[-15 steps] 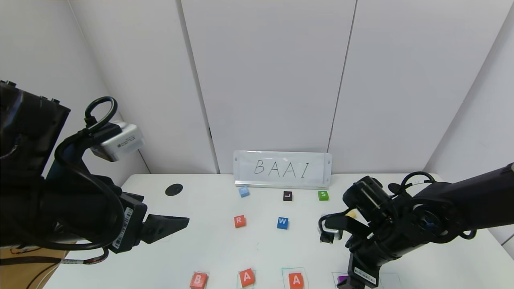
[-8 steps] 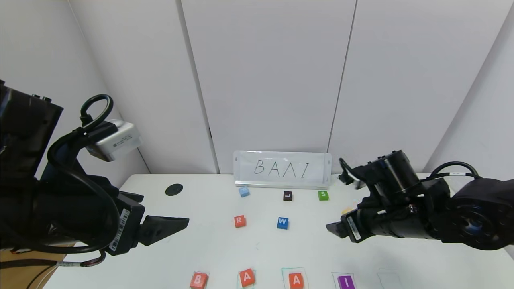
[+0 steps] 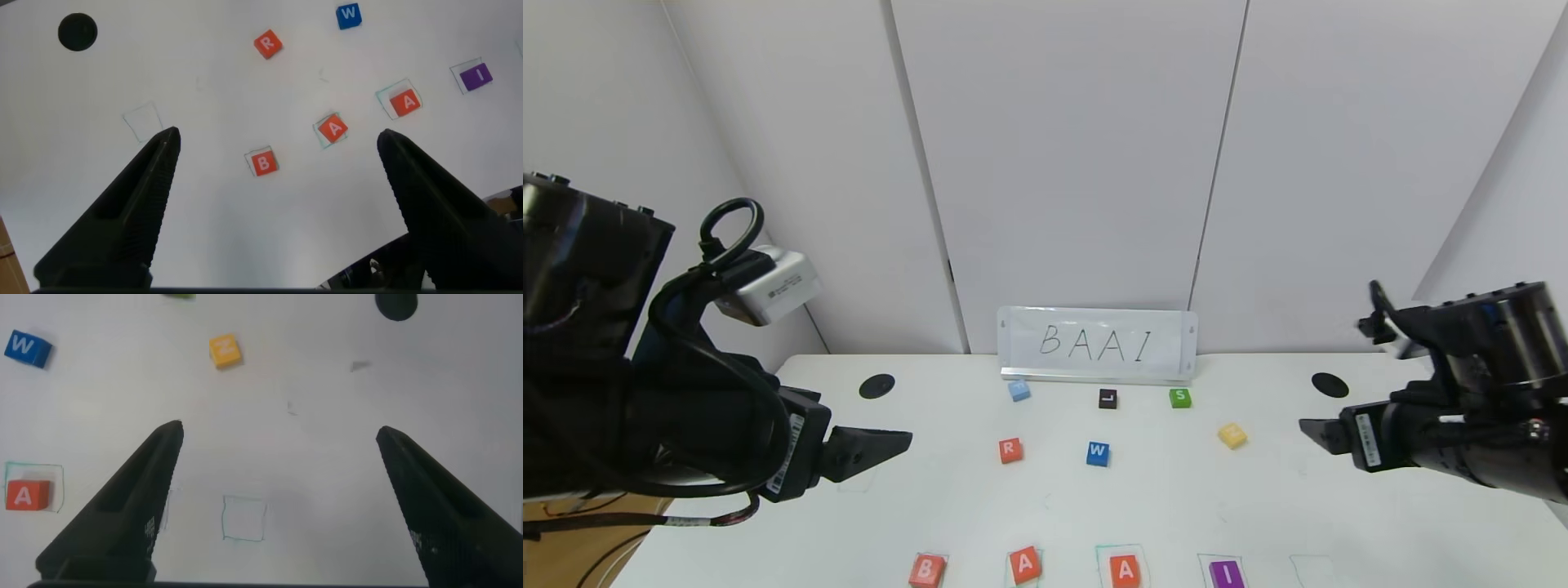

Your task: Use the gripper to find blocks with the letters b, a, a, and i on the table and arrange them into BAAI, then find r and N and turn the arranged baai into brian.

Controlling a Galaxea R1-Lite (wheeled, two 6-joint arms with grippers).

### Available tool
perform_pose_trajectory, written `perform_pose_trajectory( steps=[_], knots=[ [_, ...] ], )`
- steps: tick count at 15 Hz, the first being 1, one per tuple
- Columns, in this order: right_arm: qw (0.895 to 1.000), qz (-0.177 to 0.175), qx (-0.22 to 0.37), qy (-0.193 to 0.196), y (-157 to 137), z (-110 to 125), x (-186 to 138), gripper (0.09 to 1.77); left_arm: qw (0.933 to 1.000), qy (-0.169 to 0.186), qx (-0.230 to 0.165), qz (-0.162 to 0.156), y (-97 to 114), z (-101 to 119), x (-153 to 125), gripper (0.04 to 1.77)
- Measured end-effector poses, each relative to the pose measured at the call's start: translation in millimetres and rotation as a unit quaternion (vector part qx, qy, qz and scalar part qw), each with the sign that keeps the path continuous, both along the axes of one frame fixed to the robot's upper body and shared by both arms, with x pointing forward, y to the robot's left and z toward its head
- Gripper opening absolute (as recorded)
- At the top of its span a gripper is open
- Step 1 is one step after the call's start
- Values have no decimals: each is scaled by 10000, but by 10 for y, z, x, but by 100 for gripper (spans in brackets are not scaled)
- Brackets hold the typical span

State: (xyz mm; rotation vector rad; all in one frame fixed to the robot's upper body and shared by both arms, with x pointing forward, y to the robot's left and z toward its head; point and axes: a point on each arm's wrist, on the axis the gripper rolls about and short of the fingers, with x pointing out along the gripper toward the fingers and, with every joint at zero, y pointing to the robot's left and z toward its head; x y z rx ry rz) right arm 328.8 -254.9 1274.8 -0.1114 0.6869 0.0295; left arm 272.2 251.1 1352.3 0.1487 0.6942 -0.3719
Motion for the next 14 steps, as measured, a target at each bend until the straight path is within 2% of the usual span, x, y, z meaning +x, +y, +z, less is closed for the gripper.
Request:
perform_pose_trajectory(
  steps=[3,6,9,11,13,14],
  knots=[
    [9993,-21,57,-380,-231,226,-268,170,9999,12,26,138,41,-54,24,172],
    [9971,38,100,-759,-349,459,-581,170,9986,-144,134,499,153,-139,-48,172],
    [9925,138,168,-1204,-425,672,-908,170,9942,-690,34,821,290,-122,-246,172],
    [9859,235,97,-1652,-499,815,-1157,170,9896,-1122,-148,891,386,-53,-477,172],
    [9743,341,-70,-2227,-596,951,-1458,170,9817,-1625,-369,916,493,42,-769,172],
    [9667,383,-176,-2522,-648,1006,-1620,170,9756,-1935,-467,928,554,99,-938,172]
  ],
)
